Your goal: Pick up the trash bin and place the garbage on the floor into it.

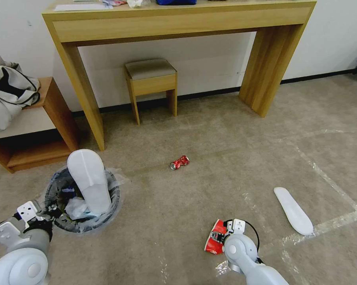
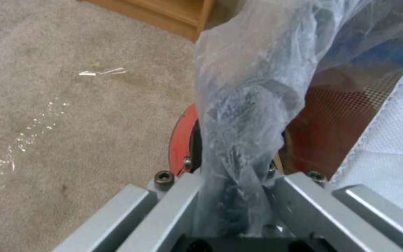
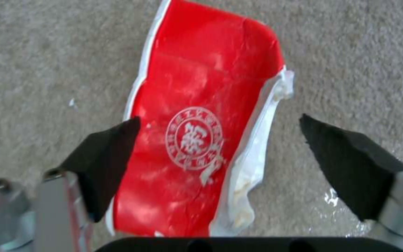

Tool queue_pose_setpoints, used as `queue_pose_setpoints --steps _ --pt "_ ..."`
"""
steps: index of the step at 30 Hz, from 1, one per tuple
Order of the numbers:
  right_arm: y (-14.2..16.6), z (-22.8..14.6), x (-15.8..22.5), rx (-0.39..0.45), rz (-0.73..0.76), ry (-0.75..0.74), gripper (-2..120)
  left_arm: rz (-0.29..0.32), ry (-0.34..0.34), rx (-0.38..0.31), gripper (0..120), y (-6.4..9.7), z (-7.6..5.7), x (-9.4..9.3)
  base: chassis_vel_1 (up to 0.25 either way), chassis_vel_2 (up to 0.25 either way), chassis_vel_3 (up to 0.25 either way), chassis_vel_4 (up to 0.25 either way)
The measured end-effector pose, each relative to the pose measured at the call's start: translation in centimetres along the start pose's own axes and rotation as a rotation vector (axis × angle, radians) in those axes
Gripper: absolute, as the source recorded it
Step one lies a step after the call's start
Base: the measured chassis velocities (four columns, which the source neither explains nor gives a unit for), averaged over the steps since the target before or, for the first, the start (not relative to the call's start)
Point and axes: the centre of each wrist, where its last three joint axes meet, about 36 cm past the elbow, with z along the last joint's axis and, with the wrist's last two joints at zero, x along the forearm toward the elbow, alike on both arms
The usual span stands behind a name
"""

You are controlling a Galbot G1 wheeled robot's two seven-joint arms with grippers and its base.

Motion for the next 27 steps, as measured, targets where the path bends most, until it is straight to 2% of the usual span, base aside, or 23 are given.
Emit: queue_pose_setpoints --steps 3,9,11,14,16,17,19,21,22,23,27 --pt "-0.3 0.1 -0.3 -0.002 0.006 0.002 73 0.002 -0.002 0.0 0 0.0 -0.1 0.1 0.0 0.0 0.0 0.0" --pt "-0.5 0.4 -0.8 -0.003 0.014 0.005 71 0.002 -0.004 0.001 0 0.0 -0.1 0.2 0.0 0.0 0.0 0.0" --pt "-0.6 0.6 -0.9 -0.003 0.016 0.003 62 0.001 -0.002 0.005 0 -0.1 0.0 0.2 0.0 0.0 0.0 0.0" --pt "-0.6 0.7 -1.0 -0.003 0.015 0.003 60 0.001 -0.001 0.006 0 -0.1 0.1 0.2 0.0 0.0 0.0 0.0" --pt "-0.6 0.8 -1.0 -0.001 0.014 0.001 52 0.001 -0.001 0.009 0 -0.1 0.1 0.3 0.0 0.0 0.0 0.0" --pt "-0.6 0.8 -1.0 -0.001 0.014 0.001 52 0.001 -0.001 0.009 0 -0.1 0.1 0.3 0.0 0.0 0.0 0.0" --pt "-0.6 0.9 -1.0 0.002 0.013 -0.002 40 -0.001 -0.002 0.01 0 -0.1 0.2 0.3 0.0 0.0 0.0 0.0" --pt "-0.6 1.0 -1.0 0.003 0.012 -0.003 37 -0.002 -0.002 0.01 0 -0.1 0.2 0.3 0.0 0.0 0.0 0.0" --pt "-0.6 1.0 -1.1 0.004 0.012 -0.005 29 -0.003 -0.002 0.011 0 -0.1 0.3 0.4 0.0 0.0 0.0 0.0" --pt "-0.6 1.0 -1.1 0.004 0.012 -0.005 29 -0.003 -0.002 0.011 0 -0.1 0.3 0.4 0.0 0.0 0.0 0.0" --pt "-0.9 1.2 -1.1 0.008 0.013 -0.015 13 -0.002 -0.001 0.013 0 -0.2 0.4 0.4 0.0 0.0 0.0 0.0"
